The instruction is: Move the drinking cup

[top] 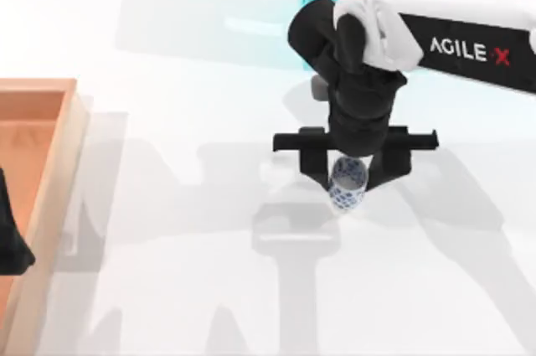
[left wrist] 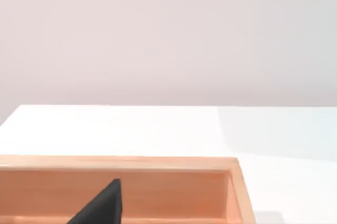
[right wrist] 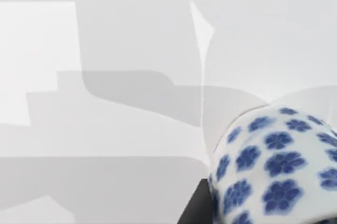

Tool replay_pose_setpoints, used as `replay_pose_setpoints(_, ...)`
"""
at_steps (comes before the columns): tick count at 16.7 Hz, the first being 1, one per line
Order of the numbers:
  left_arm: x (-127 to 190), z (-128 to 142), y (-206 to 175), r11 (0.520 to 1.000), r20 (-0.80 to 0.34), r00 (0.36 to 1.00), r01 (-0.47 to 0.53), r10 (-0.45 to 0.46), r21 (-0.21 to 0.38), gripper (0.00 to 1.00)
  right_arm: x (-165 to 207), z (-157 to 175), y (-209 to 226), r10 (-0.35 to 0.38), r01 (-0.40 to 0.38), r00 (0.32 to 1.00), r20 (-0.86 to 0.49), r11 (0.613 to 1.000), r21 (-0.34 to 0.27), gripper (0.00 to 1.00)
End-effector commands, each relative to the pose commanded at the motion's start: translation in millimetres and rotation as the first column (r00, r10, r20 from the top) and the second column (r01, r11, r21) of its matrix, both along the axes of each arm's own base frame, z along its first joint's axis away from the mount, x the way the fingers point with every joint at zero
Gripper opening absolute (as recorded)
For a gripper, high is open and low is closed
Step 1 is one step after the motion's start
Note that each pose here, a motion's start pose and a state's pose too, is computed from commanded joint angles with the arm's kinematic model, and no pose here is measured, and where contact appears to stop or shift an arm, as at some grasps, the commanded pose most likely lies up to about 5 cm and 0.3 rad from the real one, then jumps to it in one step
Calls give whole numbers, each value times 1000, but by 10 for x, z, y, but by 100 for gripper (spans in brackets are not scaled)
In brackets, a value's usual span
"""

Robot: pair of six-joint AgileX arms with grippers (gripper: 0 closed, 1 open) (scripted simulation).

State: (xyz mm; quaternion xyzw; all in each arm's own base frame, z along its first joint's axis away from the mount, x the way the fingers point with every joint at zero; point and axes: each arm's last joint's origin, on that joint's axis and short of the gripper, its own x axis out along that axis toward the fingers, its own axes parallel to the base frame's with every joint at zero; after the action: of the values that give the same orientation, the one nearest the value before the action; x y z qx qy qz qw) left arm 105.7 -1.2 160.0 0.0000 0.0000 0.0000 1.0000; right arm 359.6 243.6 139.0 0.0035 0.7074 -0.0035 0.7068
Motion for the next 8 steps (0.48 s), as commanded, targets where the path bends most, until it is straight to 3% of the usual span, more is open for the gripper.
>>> replay_pose_setpoints(3, 0, 0, 0, 1000, 0, 1000, 0, 0, 0, 100, 0, 0, 0, 0, 0, 1000, 0, 1000, 0, 2)
replay_pose_setpoints(8, 0, 0, 0, 1000, 0, 1000, 0, 0, 0, 100, 0, 0, 0, 0, 0, 1000, 0, 1000, 0, 0)
